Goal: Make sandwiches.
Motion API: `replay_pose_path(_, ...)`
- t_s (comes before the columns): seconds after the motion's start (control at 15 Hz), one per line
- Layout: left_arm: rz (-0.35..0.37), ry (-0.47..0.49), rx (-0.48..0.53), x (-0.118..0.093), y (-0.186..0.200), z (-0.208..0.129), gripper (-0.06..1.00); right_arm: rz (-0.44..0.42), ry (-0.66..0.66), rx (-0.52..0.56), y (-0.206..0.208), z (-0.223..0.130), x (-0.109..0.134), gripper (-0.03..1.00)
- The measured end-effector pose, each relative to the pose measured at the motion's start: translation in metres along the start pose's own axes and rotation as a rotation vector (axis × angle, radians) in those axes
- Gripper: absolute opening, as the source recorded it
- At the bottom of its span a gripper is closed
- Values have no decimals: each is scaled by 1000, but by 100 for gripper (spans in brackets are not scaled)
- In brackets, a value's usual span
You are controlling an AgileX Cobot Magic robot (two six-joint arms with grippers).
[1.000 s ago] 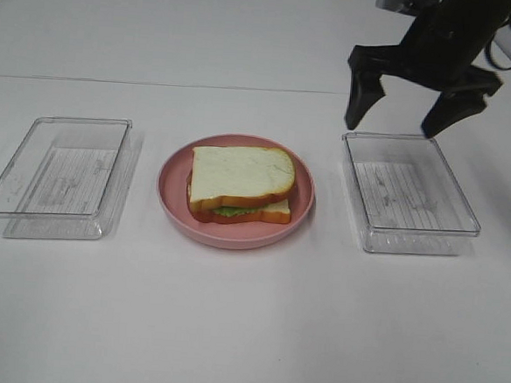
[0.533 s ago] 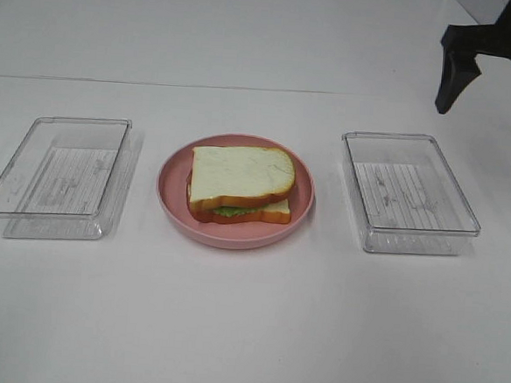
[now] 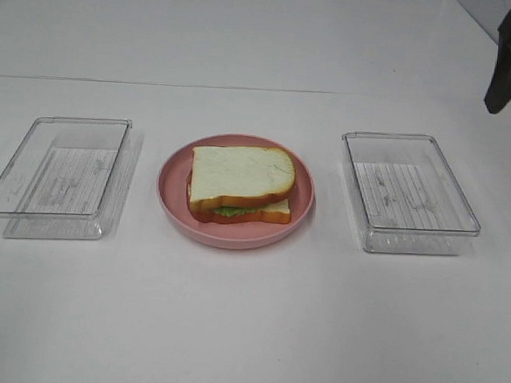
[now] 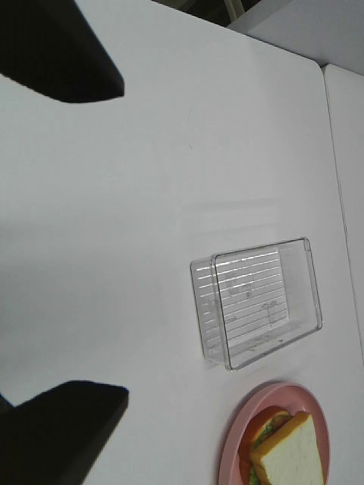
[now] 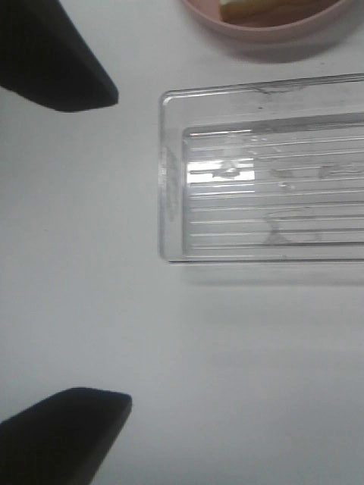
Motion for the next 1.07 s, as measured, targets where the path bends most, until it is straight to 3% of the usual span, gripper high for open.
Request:
replay_pose_path(0.13,0,0,0,0,0,0,91,-1,-6,-10,16,-44,7,94)
replay_pose_path(0.2,0,0,0,0,0,0,91,-11,-21,-84,41,-93,16,94)
replay_pose_path(0.53,0,0,0,0,0,0,91,-35,-22,-285,59,-181,29,94)
replay_pose_path(1.07,0,0,0,0,0,0,91,-79,9,-667,54,-265,41,94)
Point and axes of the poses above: a point on each arm's last joint axis where the gripper is mounted, y pointing back along that axis away from the gripper, x along the wrist's bending axis when the last joint is at zero, z = x × y, the point moved 9 cm from there along -y, pointing out along that axis toward the gripper, and after that the axes turned 10 degrees about y, right-handed, at the moved point
